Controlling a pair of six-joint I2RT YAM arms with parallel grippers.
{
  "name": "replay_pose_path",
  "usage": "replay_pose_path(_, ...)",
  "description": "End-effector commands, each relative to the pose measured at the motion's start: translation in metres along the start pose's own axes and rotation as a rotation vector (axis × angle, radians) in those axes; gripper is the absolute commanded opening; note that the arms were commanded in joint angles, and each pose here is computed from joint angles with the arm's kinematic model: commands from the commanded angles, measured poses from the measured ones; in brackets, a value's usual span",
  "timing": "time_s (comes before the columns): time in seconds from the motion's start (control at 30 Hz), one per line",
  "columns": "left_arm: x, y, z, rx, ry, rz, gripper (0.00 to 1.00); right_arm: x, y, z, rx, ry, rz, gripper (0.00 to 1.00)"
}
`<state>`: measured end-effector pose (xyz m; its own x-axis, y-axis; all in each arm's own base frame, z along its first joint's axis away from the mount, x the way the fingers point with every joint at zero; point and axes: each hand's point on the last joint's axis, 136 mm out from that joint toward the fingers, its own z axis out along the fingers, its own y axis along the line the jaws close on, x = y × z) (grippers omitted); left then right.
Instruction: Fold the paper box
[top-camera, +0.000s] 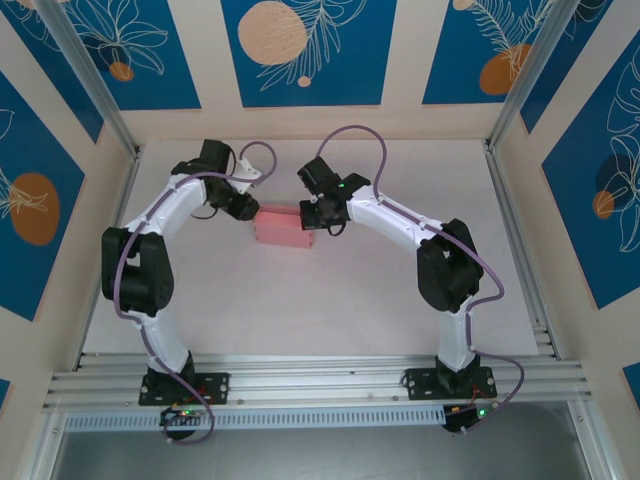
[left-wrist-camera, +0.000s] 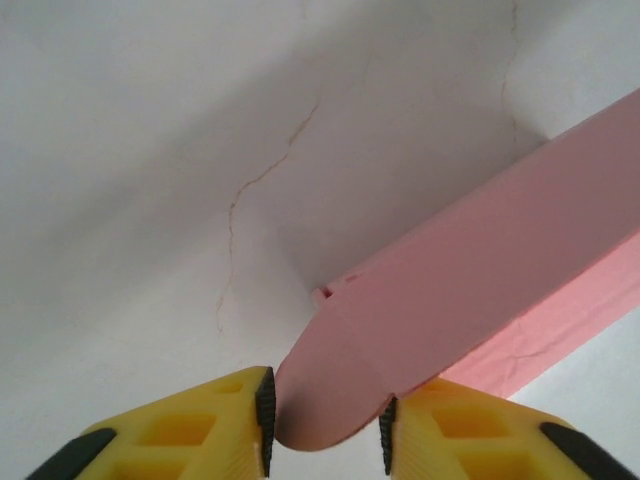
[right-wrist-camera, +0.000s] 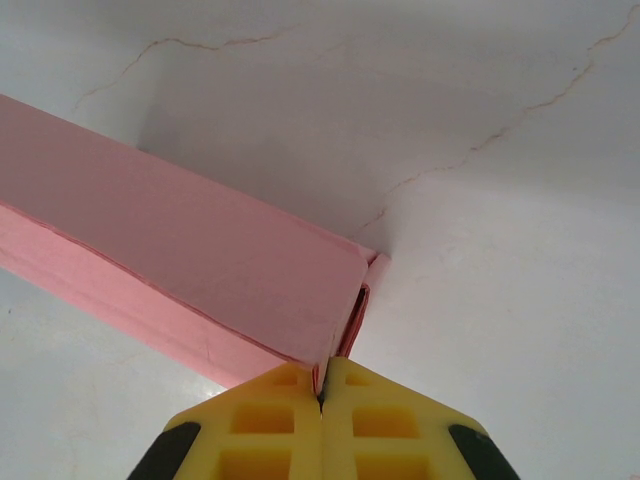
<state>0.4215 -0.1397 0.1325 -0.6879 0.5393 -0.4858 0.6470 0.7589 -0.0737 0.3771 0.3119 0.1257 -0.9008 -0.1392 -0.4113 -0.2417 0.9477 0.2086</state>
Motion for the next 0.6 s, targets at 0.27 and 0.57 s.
replay_pose_path(0.27,-0.017,-0.014,-0.016,0.075,-0.011,-0.098,0.18,0.043,-0.009,0.024,0.050,0.167,-0.019,0.00)
replay_pose_path(0.57,-0.010,-0.025,-0.011,0.146,0.031,-0.184,0.20,0.044,-0.006,0.027,0.041,0.173,-0.018,0.00)
